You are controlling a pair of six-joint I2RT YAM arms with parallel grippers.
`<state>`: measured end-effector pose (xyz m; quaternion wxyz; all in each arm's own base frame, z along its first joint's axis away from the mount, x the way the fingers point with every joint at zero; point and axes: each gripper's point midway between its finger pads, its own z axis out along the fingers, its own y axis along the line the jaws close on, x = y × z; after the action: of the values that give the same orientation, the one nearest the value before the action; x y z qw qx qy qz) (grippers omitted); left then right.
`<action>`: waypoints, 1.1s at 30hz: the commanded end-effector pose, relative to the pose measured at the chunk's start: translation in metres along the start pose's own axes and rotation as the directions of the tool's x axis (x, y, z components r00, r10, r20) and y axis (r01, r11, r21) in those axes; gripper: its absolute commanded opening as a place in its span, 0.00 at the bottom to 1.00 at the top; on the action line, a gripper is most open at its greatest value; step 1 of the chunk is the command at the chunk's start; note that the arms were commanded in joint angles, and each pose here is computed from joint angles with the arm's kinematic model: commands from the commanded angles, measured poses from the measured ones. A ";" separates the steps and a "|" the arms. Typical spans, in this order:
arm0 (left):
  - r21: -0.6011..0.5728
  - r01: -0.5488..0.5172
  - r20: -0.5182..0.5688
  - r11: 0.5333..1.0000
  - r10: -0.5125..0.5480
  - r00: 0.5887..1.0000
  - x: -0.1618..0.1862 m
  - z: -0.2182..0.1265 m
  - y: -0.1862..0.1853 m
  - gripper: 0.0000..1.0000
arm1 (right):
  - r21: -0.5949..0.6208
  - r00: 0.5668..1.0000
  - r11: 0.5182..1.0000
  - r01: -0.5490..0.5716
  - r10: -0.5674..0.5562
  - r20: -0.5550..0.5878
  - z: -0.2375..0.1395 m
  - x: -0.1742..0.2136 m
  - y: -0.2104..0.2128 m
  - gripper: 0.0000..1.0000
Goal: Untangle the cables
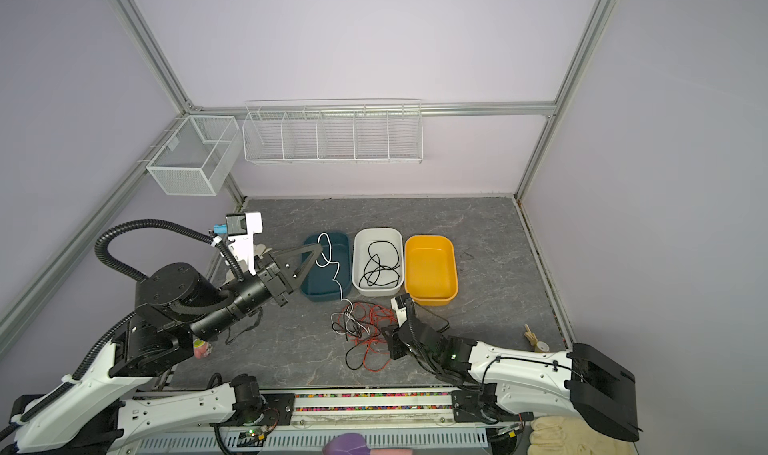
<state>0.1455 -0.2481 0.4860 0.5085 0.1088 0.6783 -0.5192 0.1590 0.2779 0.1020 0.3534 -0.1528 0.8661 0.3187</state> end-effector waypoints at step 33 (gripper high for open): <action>0.011 0.013 -0.009 1.000 -0.013 1.000 0.006 0.011 -0.002 0.00 | -0.171 0.990 0.977 0.128 -0.115 0.084 0.009 -0.023 0.060 0.27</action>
<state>0.1502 -0.2629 0.4772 0.4997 0.1146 0.6881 -0.5135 0.1446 0.3236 0.1280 0.3703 -0.2349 0.8201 0.3677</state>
